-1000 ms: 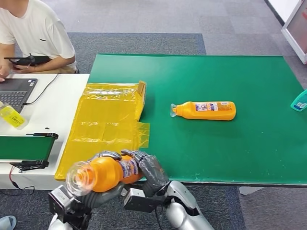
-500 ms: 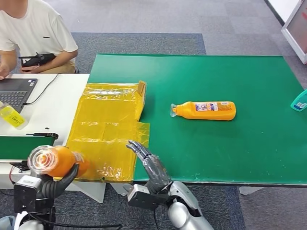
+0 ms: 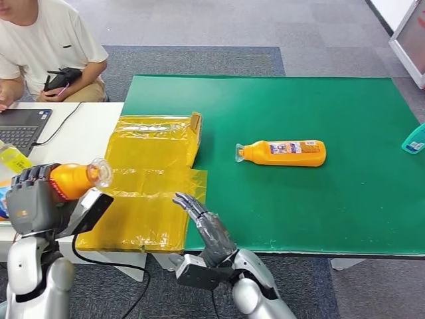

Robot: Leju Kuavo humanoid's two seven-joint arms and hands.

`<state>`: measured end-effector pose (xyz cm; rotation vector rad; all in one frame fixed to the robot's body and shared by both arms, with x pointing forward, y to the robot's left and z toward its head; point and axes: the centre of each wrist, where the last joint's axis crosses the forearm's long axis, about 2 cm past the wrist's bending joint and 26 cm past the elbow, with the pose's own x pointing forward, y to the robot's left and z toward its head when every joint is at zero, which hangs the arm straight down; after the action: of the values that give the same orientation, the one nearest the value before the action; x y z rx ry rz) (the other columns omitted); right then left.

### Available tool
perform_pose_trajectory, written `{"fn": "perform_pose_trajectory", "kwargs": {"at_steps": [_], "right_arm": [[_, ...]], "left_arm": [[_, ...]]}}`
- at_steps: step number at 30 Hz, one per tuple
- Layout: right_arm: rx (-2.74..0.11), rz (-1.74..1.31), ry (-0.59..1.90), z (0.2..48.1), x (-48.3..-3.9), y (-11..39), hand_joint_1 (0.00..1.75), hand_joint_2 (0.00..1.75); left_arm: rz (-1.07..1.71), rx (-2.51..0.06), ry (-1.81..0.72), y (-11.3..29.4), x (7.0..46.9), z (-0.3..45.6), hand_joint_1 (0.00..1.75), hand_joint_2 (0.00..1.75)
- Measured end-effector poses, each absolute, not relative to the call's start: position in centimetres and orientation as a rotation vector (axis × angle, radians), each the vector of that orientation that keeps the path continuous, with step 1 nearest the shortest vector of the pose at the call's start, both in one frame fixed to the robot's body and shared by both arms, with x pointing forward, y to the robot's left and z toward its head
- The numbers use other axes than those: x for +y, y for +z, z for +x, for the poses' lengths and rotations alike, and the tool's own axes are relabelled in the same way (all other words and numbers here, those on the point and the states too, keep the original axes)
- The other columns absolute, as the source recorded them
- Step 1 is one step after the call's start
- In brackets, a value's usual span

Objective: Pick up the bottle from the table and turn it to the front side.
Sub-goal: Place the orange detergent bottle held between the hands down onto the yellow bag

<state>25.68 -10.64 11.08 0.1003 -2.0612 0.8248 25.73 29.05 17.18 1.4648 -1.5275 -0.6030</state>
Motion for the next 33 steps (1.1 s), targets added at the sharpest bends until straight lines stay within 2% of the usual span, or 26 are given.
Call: {"fn": "perform_pose_trajectory", "kwargs": {"at_steps": [7,13,24,33], "right_arm": [[-2.098,0.159,0.836,26.4,-9.8,12.0,0.0,1.75],[-2.132,0.197,0.835,26.6,-9.2,12.5,0.0,1.75],[-2.145,0.244,0.856,26.4,-8.5,12.8,0.0,1.75],[-2.146,0.27,0.874,26.2,-8.1,12.8,0.0,1.75]], "left_arm": [[1.454,-1.601,-0.807,18.4,26.4,31.8,1.75,1.75],[1.362,-1.66,-1.001,18.8,22.7,34.6,1.69,1.75],[1.233,-1.682,-1.211,17.2,18.6,36.5,1.72,1.75],[1.142,-1.553,-1.258,14.2,18.3,37.8,1.74,1.75]]}}
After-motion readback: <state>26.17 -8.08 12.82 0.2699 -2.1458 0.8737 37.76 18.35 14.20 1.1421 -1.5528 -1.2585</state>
